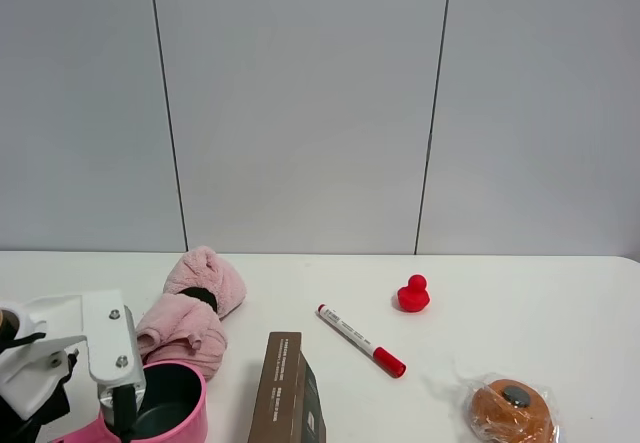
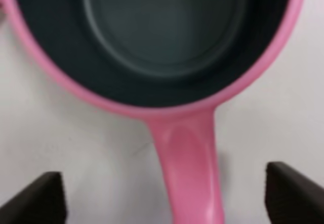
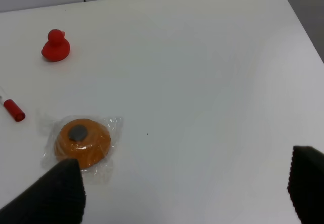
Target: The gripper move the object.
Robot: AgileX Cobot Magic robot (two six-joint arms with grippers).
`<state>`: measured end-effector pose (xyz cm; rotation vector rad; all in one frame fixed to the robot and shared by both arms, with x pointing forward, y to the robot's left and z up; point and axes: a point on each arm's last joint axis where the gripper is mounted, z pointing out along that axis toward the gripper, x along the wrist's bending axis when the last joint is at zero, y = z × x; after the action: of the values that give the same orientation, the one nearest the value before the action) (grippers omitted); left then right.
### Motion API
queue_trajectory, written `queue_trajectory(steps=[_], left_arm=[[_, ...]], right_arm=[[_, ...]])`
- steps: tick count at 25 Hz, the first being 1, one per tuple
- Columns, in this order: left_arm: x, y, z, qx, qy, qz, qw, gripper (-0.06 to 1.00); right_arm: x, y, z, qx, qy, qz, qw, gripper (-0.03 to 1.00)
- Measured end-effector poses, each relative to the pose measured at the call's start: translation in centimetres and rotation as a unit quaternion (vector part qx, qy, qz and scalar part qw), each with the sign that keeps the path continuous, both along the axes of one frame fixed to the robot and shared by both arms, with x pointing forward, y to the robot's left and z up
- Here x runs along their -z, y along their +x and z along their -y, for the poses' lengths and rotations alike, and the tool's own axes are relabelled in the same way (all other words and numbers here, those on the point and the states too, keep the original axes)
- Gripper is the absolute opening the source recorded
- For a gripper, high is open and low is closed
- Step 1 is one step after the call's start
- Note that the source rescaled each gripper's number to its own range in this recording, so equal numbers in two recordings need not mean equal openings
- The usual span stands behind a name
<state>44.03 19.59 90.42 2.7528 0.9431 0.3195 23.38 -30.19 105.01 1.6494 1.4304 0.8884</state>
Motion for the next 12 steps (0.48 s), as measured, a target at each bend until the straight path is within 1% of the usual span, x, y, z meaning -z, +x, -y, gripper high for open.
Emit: queue_trajectory(steps=[2,4,6,8,10,12], left_arm=[[-0.9,-0.2,-0.2,-0.016,0.003,-0.008,1.0,0.96],[-2.4,-0.3,-0.3,-0.024,0.007,-0.008,1.0,0.98],[-4.6,-0.2,-0.4,-0.034,0.01,-0.005,0.999,0.98],[-7.8,0.1,-0.4,-0.054,-0.001,0.013,0.998,0.98],[-11.3,0.1,-0.5,-0.089,-0.017,0.024,0.996,0.98],[-15.4,-0.1,-0.7,-0.135,-0.043,0.043,0.989,0.98]], right_arm=[[0.0,0.0,0.0,0.0,0.0,0.0,1.0,1.0],[0.0,0.0,0.0,0.0,0.0,0.0,1.0,1.0],[0.0,0.0,0.0,0.0,0.0,0.0,1.0,1.0],[0.0,0.0,0.0,0.0,0.0,0.0,1.0,1.0],[0.0,0.0,0.0,0.0,0.0,0.0,1.0,1.0],[0.0,0.0,0.0,0.0,0.0,0.0,1.0,1.0]])
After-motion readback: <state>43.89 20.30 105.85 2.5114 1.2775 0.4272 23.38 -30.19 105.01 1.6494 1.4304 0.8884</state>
